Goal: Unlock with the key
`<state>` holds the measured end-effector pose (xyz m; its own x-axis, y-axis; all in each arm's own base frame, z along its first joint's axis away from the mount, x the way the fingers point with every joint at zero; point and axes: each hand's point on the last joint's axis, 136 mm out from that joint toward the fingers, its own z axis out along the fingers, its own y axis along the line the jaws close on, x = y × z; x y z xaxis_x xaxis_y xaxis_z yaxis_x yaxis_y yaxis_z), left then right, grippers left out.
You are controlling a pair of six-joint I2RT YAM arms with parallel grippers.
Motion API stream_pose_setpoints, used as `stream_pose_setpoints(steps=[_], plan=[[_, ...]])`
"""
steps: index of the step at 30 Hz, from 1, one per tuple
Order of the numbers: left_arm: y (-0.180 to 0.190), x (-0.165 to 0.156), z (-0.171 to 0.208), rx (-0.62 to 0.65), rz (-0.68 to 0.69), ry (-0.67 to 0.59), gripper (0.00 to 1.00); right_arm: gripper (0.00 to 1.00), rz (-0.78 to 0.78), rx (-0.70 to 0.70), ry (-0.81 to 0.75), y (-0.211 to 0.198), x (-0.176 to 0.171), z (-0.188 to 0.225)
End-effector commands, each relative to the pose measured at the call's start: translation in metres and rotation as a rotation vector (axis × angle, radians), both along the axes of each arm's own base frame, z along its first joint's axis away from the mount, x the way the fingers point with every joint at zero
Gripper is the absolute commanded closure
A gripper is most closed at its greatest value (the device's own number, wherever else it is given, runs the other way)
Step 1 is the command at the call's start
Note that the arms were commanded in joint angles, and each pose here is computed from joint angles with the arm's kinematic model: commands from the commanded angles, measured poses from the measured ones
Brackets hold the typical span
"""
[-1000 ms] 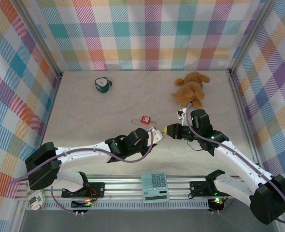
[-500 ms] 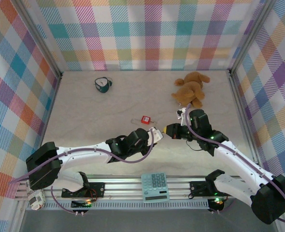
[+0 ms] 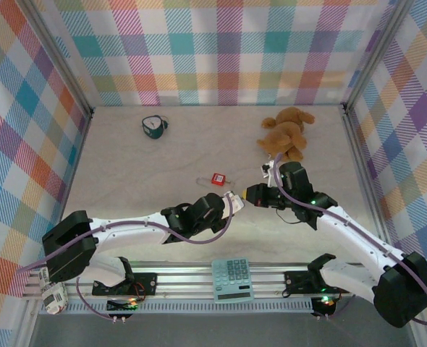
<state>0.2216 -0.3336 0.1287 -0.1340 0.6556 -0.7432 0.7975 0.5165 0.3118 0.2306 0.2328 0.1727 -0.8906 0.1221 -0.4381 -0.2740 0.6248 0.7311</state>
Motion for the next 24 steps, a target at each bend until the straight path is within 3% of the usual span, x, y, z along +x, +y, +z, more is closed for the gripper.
stream_pose_setpoints(steps=[1, 24], plan=[[-0.004, 0.002, 0.003, -0.025, 0.002, -0.029, 0.78, 0.98, 0.014, 0.050, -0.016, 0.009, 0.003, 0.017], [-0.004, 0.005, 0.005, -0.020, 0.012, -0.041, 0.78, 0.98, 0.013, 0.001, 0.017, 0.008, 0.002, -0.005]])
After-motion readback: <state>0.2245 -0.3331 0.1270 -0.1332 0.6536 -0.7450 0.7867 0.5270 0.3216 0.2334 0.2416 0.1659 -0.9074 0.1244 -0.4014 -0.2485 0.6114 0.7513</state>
